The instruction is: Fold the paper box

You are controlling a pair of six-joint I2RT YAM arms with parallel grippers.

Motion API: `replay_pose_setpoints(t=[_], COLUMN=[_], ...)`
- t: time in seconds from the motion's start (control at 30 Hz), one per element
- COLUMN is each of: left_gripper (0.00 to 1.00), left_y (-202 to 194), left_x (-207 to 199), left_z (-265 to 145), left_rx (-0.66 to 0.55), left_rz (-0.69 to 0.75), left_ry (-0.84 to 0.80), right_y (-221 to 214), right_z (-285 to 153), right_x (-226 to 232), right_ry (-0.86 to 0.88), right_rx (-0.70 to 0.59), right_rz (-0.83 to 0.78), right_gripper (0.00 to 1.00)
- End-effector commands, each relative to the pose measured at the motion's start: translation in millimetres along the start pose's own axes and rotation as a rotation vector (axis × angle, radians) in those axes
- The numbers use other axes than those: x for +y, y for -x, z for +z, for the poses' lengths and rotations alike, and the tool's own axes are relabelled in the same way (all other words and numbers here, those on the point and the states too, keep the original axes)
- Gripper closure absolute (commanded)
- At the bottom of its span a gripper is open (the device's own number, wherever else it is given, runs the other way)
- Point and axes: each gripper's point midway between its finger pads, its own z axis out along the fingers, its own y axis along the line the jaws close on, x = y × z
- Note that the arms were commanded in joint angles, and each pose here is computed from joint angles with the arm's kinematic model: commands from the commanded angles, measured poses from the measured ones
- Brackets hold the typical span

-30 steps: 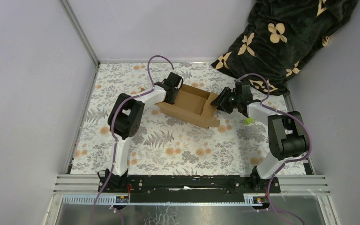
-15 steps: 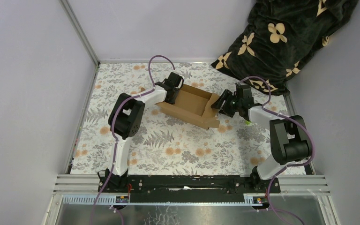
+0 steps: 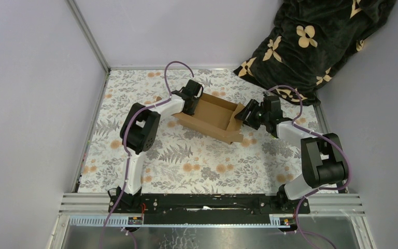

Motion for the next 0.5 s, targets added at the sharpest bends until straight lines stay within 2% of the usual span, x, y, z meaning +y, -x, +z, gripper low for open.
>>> replay_pose_setpoints(t=[0.0, 0.23, 0.47], left_gripper=[0.74, 0.74, 0.74], left_y=[-27.8, -25.6, -24.4], left_x=[-20.7, -24.4, -27.4], left_z=[14.1, 14.1, 13.4], left_rx=[0.092, 0.104, 0.116], left_rz=[0.03, 0.046, 0.049], left_ry=[-0.073, -0.102, -0.115], right_y=[14.3, 15.5, 17.2], right_z=[0.1, 8.1, 5.7], right_x=[11.5, 15.1, 5.7], right_ry=[0.051, 0.075, -0.018], right_rx=[-0.056, -0.048, -0.013], right_rz=[0.011, 0.046, -0.002], right_gripper=[0.36, 0.39, 0.37])
